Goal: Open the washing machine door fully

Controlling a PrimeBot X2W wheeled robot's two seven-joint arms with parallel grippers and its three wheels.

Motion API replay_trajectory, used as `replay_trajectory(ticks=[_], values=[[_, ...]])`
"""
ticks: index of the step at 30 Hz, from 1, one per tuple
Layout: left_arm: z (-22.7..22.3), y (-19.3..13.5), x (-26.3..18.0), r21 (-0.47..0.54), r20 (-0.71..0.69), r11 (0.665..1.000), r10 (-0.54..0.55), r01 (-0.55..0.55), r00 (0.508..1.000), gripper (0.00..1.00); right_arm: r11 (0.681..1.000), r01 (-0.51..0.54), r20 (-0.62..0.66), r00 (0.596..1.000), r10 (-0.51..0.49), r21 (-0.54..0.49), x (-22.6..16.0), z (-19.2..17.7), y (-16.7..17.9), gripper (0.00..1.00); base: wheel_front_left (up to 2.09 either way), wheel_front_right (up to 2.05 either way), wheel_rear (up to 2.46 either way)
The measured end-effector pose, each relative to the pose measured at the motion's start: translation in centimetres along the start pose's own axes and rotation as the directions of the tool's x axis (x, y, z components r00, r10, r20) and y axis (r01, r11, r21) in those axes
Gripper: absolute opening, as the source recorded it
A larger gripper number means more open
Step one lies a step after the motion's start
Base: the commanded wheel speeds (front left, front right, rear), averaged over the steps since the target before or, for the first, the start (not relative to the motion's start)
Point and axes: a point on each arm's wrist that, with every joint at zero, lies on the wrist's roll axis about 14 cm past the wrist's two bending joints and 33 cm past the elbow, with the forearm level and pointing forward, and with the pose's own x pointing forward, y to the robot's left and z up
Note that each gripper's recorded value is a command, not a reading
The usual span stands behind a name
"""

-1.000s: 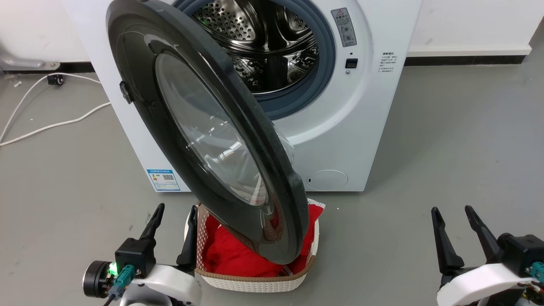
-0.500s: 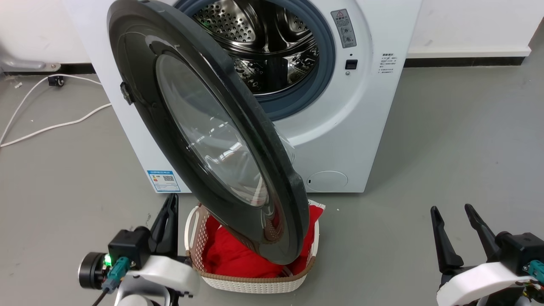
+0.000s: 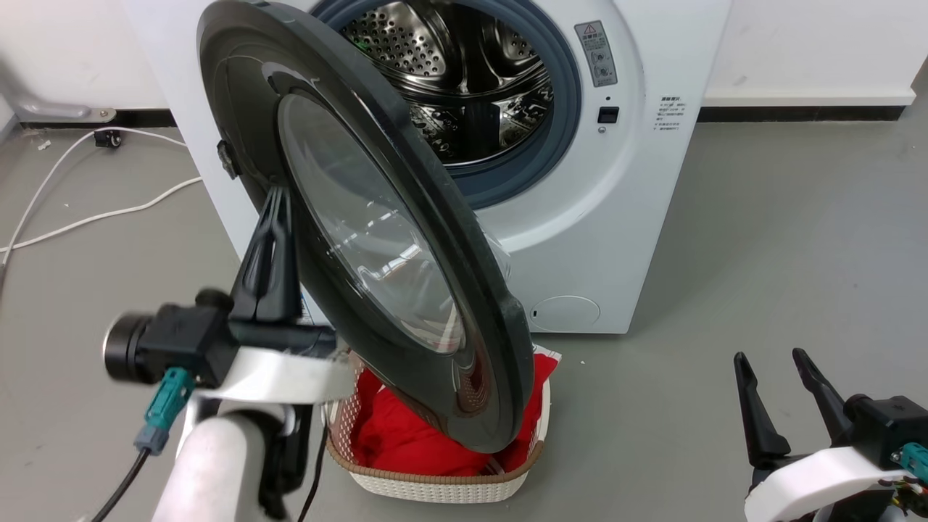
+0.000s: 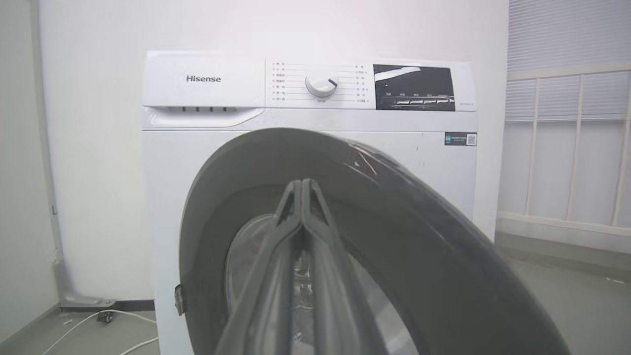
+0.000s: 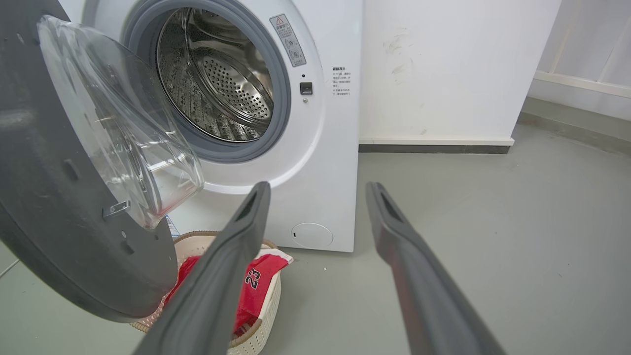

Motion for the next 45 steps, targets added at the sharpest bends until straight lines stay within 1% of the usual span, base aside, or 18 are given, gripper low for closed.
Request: replay_trajectory(ticks=[8,13,17,22,28,35,37,39,41,43,45], values=[[7.0,-4.6,2.3,-0.058,0.198,0.993,-0.094,0.107,0.976,0.0,1.0,-0.005,-0.001,1.0,0.005,0.002,0.0,0.2,0.2,1.0,0.0,0.0,0.0],[8.4,-7.9,2.4,-0.1,0.221,0.975,-0.174,0.199,0.96,0.0,1.0,-0.005,-0.005,1.0,0.005,0.005,0.0,0.1,0.3,1.0,0.0,0.0,0.0],[8.4,-10.8,2.0,-0.15,0.208,0.946,-0.253,0.286,0.945,0.0,1.0,-0.002,-0.013,1.0,0.002,0.007,0.0,-0.1,0.3,1.0,0.0,0.0,0.0],[7.1,-14.2,1.0,-0.221,0.147,0.899,-0.352,0.378,0.924,0.0,1.0,0.001,-0.021,1.0,-0.001,0.011,-0.1,-0.3,0.2,1.0,0.0,0.0,0.0],[2.4,-17.7,-1.6,-0.328,-0.026,0.843,-0.459,0.426,0.888,0.0,1.0,0.006,-0.037,0.999,-0.005,0.017,-0.1,-0.7,0.1,1.0,0.0,0.0,0.0],[-1.8,-21.8,-5.1,-0.424,-0.172,0.764,-0.596,0.487,0.784,0.0,1.0,0.014,-0.063,0.998,-0.012,0.028,0.2,-1.6,-0.1,1.0,0.0,0.0,0.0],[-3.0,-22.7,-6.0,-0.447,-0.212,0.747,-0.623,0.492,0.753,0.0,0.999,0.016,-0.068,0.998,-0.013,0.033,0.3,-1.8,-0.2,1.0,0.0,0.0,0.0],[-4.5,-23.1,-6.7,-0.465,-0.264,0.741,-0.638,0.484,0.723,0.0,0.999,0.018,-0.073,0.997,-0.015,0.035,0.4,-2.0,-0.2,1.0,0.0,0.0,0.0],[-5.7,-23.2,-7.0,-0.476,-0.299,0.745,-0.637,0.467,0.711,0.0,0.999,0.02,-0.074,0.997,-0.017,0.037,0.5,-2.1,-0.3,1.0,0.0,0.0,0.0],[-7.0,-23.0,-7.0,-0.471,-0.339,0.759,-0.626,0.449,0.703,0.0,0.999,0.024,-0.083,0.996,-0.021,0.04,0.6,-2.4,-0.4,1.0,0.0,0.0,0.0],[-8.1,-22.4,-6.7,-0.457,-0.372,0.782,-0.601,0.424,0.707,0.0,0.998,0.031,-0.089,0.996,-0.027,0.047,0.6,-2.7,-0.6,1.0,0.0,0.0,0.0]])
